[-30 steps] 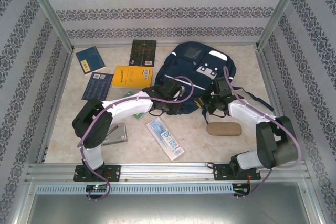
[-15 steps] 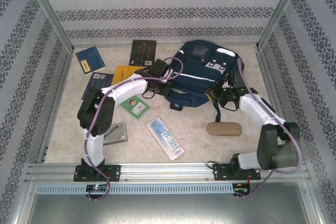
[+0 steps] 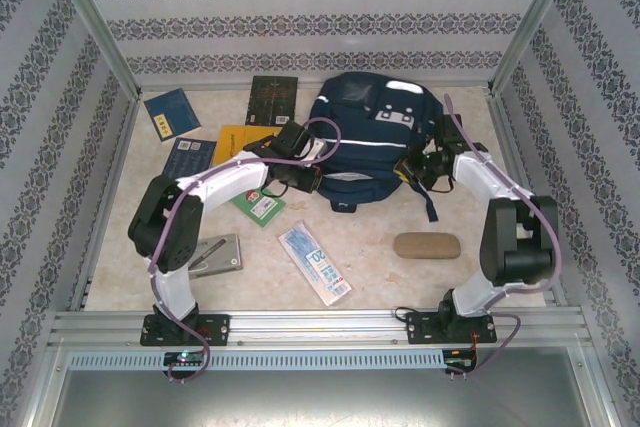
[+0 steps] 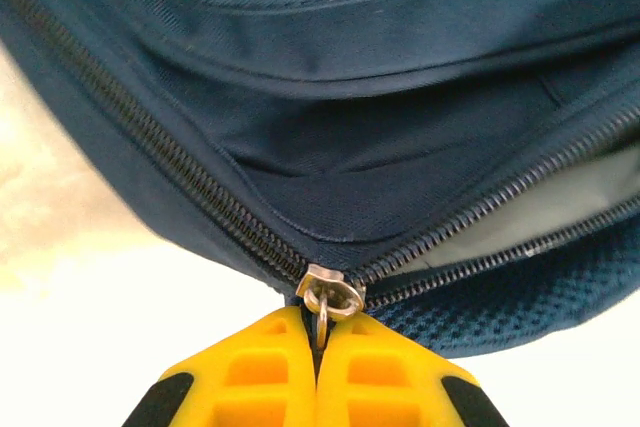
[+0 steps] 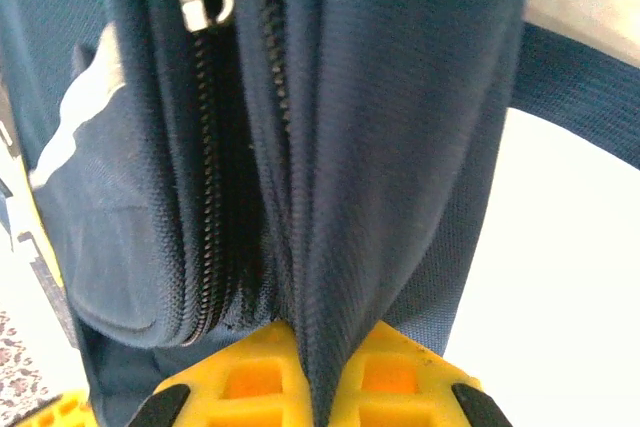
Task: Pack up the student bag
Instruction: Unzip the student bag at the top-center of the table.
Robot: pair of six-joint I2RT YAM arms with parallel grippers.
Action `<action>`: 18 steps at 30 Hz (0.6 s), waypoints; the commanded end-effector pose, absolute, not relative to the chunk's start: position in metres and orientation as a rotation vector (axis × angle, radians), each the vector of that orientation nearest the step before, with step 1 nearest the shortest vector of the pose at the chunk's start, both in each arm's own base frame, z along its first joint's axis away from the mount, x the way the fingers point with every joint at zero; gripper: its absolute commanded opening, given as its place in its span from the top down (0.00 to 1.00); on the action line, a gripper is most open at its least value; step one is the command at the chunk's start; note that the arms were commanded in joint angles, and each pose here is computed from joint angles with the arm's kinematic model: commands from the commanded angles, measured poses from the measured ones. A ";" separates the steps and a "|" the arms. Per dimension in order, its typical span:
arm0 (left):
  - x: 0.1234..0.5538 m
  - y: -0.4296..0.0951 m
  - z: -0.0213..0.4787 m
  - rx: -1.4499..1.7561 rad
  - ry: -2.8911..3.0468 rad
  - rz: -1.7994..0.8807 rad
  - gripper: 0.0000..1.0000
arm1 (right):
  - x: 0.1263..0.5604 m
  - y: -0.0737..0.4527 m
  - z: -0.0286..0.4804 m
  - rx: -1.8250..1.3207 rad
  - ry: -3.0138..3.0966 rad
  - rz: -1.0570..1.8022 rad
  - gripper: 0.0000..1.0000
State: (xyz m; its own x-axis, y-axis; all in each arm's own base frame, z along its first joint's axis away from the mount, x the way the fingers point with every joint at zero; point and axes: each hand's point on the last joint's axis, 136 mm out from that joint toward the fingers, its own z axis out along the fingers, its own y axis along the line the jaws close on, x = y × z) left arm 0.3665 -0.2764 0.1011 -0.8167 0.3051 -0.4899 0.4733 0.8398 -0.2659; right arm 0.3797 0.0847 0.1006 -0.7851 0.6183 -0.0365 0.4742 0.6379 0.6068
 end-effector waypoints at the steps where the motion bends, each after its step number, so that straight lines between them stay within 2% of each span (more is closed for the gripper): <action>1: 0.337 -0.273 0.111 0.534 2.627 -0.515 1.00 | 0.426 0.025 0.109 0.859 2.501 0.542 0.88; 5: 0.319 -0.308 0.113 0.550 2.609 -0.584 1.00 | 0.443 0.018 0.118 0.823 2.520 0.487 0.64; 10: 0.313 -0.355 0.114 0.557 2.592 -0.690 1.00 | 0.430 0.020 0.125 0.833 2.537 0.491 0.48; 18: 0.302 -0.415 0.105 0.606 2.579 -0.786 1.00 | 0.357 0.045 0.123 0.884 2.571 0.588 0.48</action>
